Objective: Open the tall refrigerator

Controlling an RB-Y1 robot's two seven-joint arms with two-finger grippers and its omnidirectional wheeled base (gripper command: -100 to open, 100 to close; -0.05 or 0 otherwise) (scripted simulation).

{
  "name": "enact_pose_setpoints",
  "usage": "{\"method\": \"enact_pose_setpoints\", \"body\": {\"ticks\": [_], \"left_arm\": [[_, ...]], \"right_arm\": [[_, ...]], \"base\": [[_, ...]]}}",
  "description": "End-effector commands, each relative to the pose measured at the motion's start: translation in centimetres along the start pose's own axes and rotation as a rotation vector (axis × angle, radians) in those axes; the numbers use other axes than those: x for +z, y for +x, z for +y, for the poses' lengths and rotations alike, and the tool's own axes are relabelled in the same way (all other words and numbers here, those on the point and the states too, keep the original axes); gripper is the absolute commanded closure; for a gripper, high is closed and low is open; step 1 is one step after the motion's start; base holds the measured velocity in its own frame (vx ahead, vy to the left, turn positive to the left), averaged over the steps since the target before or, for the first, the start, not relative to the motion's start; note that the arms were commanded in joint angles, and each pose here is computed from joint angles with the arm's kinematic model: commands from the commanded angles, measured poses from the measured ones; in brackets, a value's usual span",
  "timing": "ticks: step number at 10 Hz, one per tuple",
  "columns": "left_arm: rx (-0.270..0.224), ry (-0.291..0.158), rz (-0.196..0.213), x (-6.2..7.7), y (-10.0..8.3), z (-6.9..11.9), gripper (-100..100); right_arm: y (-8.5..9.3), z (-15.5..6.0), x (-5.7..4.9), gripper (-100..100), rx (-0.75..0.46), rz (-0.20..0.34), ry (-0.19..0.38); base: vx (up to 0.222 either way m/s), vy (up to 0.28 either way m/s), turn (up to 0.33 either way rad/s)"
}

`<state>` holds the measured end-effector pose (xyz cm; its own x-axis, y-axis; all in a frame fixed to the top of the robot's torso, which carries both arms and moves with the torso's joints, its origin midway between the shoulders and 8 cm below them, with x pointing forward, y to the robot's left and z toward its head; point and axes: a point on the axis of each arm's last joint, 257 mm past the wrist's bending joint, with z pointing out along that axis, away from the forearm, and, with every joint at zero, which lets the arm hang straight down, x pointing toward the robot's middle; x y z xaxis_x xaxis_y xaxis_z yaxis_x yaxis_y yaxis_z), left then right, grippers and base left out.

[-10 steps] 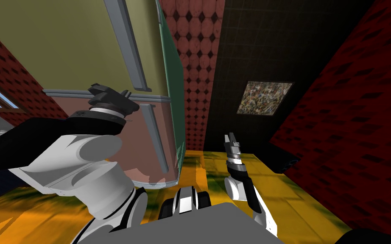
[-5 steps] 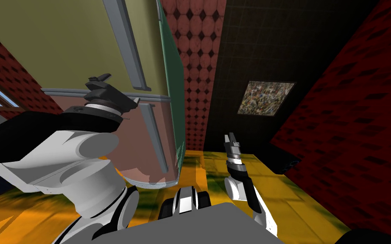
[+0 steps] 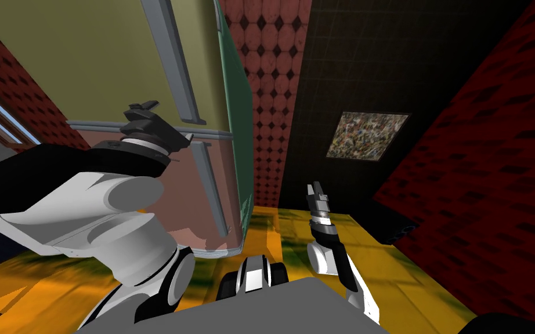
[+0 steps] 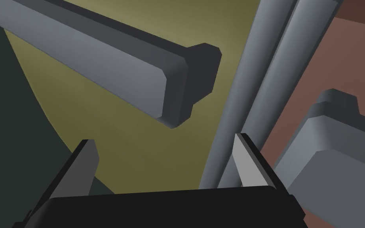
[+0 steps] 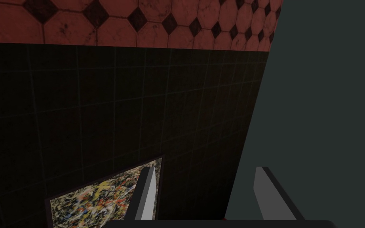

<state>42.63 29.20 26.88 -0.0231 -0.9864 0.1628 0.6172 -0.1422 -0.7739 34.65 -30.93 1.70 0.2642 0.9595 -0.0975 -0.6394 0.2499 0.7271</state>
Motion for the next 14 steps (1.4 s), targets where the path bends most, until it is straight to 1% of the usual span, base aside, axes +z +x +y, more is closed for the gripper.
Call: {"method": "enact_pose_setpoints", "body": {"ticks": [1,2,3,7,8,9,13,14], "left_arm": [[0.032,-0.016,0.005,0.3,0.5,-0.2,-100],[0.049,-0.009,0.007,0.2,0.7,-0.8,-100],[0.039,-0.009,0.004,0.3,0.6,-0.5,-100],[0.039,-0.01,0.004,1.8,0.9,-1.9,-100],[0.04,-0.007,0.005,1.6,0.8,-1.9,-100],[0.041,-0.01,0.004,1.1,0.7,-1.3,100],[0.043,-0.009,0.003,0.3,0.5,-0.6,100],[0.055,0.025,0.003,0.6,0.6,-2.0,100]], "right_arm": [[0.0,0.0,0.0,0,0.0,0.0,0.0],[0.0,0.0,0.0,0,0.0,0.0,0.0],[0.0,0.0,0.0,0,0.0,0.0,0.0],[0.0,0.0,0.0,0,0.0,0.0,0.0],[0.0,0.0,0.0,0,0.0,0.0,0.0],[0.0,0.0,0.0,0,0.0,0.0,0.0],[0.0,0.0,0.0,0,0.0,0.0,0.0],[0.0,0.0,0.0,0,0.0,0.0,0.0]], "base": [[0.007,-0.061,0.023],[0.005,-0.053,0.011],[0.001,-0.02,0.018],[0.038,0.004,0.014],[0.021,0.007,0.005],[-0.014,0.004,-0.005],[-0.028,0.006,-0.003],[-0.021,0.006,0.017]]}}
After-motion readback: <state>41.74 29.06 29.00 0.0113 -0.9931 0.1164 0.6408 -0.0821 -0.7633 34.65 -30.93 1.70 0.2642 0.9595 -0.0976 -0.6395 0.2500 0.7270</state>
